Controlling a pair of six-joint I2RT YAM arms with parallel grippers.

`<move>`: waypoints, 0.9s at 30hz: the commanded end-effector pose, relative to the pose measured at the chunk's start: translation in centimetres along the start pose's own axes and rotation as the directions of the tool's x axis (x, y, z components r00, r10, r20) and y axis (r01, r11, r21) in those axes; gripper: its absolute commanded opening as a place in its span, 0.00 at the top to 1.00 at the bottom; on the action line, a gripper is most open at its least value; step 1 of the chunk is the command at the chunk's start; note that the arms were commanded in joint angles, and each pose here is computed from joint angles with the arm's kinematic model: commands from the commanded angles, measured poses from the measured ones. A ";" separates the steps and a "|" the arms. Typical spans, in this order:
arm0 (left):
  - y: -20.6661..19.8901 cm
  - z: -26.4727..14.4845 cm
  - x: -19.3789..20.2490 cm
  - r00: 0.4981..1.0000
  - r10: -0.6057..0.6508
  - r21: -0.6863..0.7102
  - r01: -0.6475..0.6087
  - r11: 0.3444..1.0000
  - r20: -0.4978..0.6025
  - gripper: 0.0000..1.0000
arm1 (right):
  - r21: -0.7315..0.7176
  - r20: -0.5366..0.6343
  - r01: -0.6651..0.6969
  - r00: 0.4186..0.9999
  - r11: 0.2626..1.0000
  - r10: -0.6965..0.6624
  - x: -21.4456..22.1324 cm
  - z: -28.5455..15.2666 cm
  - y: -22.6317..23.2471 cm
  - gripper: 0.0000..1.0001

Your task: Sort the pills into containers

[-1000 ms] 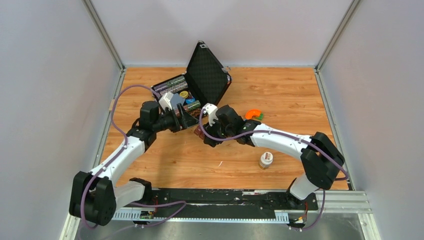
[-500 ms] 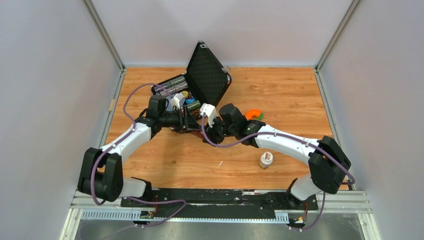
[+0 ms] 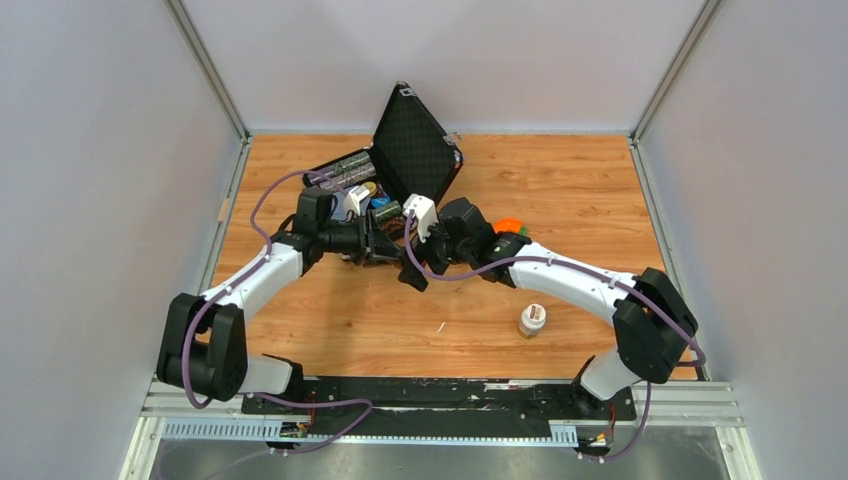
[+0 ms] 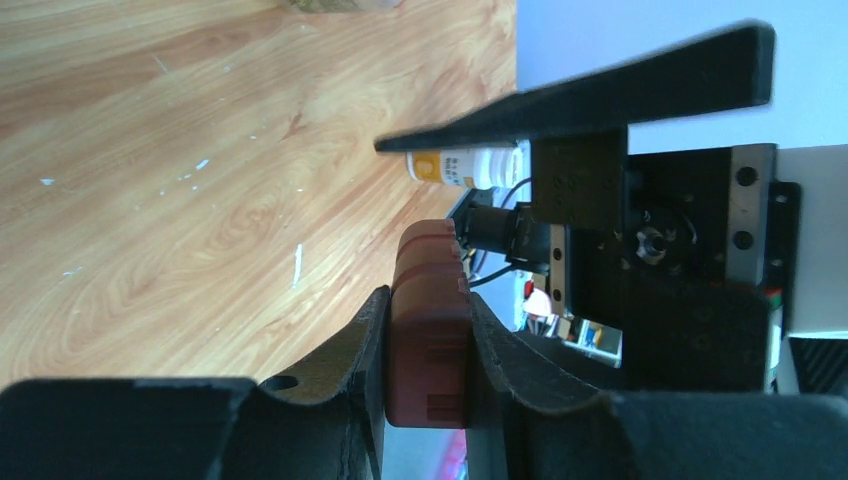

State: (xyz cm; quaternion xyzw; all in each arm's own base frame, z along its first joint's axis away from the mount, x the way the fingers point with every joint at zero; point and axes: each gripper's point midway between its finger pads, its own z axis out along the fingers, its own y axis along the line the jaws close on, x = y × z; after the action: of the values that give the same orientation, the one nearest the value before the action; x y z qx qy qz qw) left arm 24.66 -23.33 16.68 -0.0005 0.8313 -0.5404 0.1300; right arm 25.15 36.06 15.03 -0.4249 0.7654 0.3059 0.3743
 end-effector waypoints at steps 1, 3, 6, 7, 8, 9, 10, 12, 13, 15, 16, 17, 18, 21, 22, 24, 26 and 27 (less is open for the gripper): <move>-4.6 -1.3 -2.8 0.993 0.063 0.059 -0.069 0.996 0.098 0.98 | 0.067 0.157 -0.061 0.986 0.996 0.050 -4.9 -2.1 -0.7 0.01; -5.5 -1.9 -4.1 0.985 0.071 0.047 -0.079 0.996 0.160 1.00 | 0.093 0.210 -0.118 0.973 0.989 0.097 -6.3 -3.5 -1.3 0.00; -7.4 -3.0 -5.9 0.960 0.073 0.058 -0.092 0.994 0.269 1.00 | 0.053 0.301 -0.248 0.928 0.967 0.221 -8.7 -6.3 -1.8 0.00; -8.4 -3.6 -6.8 0.939 0.102 0.067 -0.131 0.989 0.327 1.00 | 0.032 0.327 -0.297 0.905 0.954 0.271 -9.4 -7.1 -2.0 0.00; -9.0 -3.9 -7.1 0.933 0.085 0.080 -0.120 0.990 0.351 1.00 | -0.005 0.347 -0.339 0.882 0.941 0.320 -10.1 -8.0 -2.0 0.01; -9.8 -4.4 -7.8 0.911 0.099 0.083 -0.143 0.986 0.401 1.00 | -0.051 0.359 -0.381 0.856 0.923 0.373 -10.8 -8.7 -1.9 0.02; -10.3 -4.7 -8.2 0.903 0.083 0.094 -0.135 0.986 0.422 1.00 | -0.087 0.374 -0.425 0.824 0.901 0.425 -11.6 -9.4 -2.0 0.04; -11.8 -5.7 -9.0 0.873 0.077 0.116 -0.150 0.982 0.481 1.00 | -0.156 0.394 -0.509 0.754 0.846 0.526 -12.9 -10.4 -2.1 0.05; -12.7 -6.3 -9.5 0.850 0.081 0.128 -0.172 0.977 0.520 1.00 | -0.195 0.410 -0.529 0.721 0.826 0.559 -13.8 -10.9 -2.0 0.05; -14.0 -7.2 -10.2 0.817 0.063 0.157 -0.185 0.970 0.573 1.00 | -0.258 0.426 -0.572 0.656 0.778 0.624 -15.3 -11.3 -1.9 0.07; -14.4 -7.5 -10.3 0.809 0.045 0.172 -0.179 0.969 0.586 1.00 | -0.281 0.426 -0.599 0.622 0.750 0.657 -15.9 -11.4 -2.0 0.08; -15.1 -8.0 -10.7 0.789 0.036 0.188 -0.191 0.963 0.614 1.00 | -0.303 0.421 -0.624 0.590 0.720 0.689 -16.5 -11.6 -2.1 0.09; -15.4 -8.3 -11.0 0.775 0.030 0.193 -0.194 0.962 0.631 1.00 | -0.327 0.414 -0.643 0.562 0.693 0.716 -17.1 -11.6 -2.2 0.12; -17.3 -9.4 -11.4 0.743 0.026 0.234 -0.243 0.941 0.669 1.00 | -0.418 0.418 -0.615 0.524 0.669 0.742 -18.3 -11.9 -1.6 0.23; -17.6 -9.6 -11.4 0.738 0.022 0.242 -0.249 0.938 0.674 1.00 | -0.477 0.457 -0.558 0.503 0.679 0.734 -19.4 -12.7 -1.3 0.26; -17.9 -9.8 -11.3 0.741 0.002 0.264 -0.242 0.934 0.672 1.00 | -0.540 0.472 -0.544 0.437 0.642 0.766 -20.0 -13.0 -1.4 0.28; -18.3 -10.0 -11.1 0.745 -0.020 0.292 -0.237 0.927 0.667 1.00 | -0.569 0.462 -0.536 0.419 0.624 0.782 -20.5 -12.9 -1.6 0.30; -18.5 -10.1 -11.0 0.749 -0.035 0.307 -0.228 0.924 0.662 1.00 | -0.574 0.458 -0.535 0.419 0.620 0.784 -20.8 -12.8 -1.7 0.31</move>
State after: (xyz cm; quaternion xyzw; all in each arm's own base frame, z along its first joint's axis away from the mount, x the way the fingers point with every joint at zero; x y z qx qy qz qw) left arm 31.26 -20.90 35.56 -0.1211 0.6654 -0.6085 0.4151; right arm 30.02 33.73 34.28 -0.0090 0.6866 0.6156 0.3867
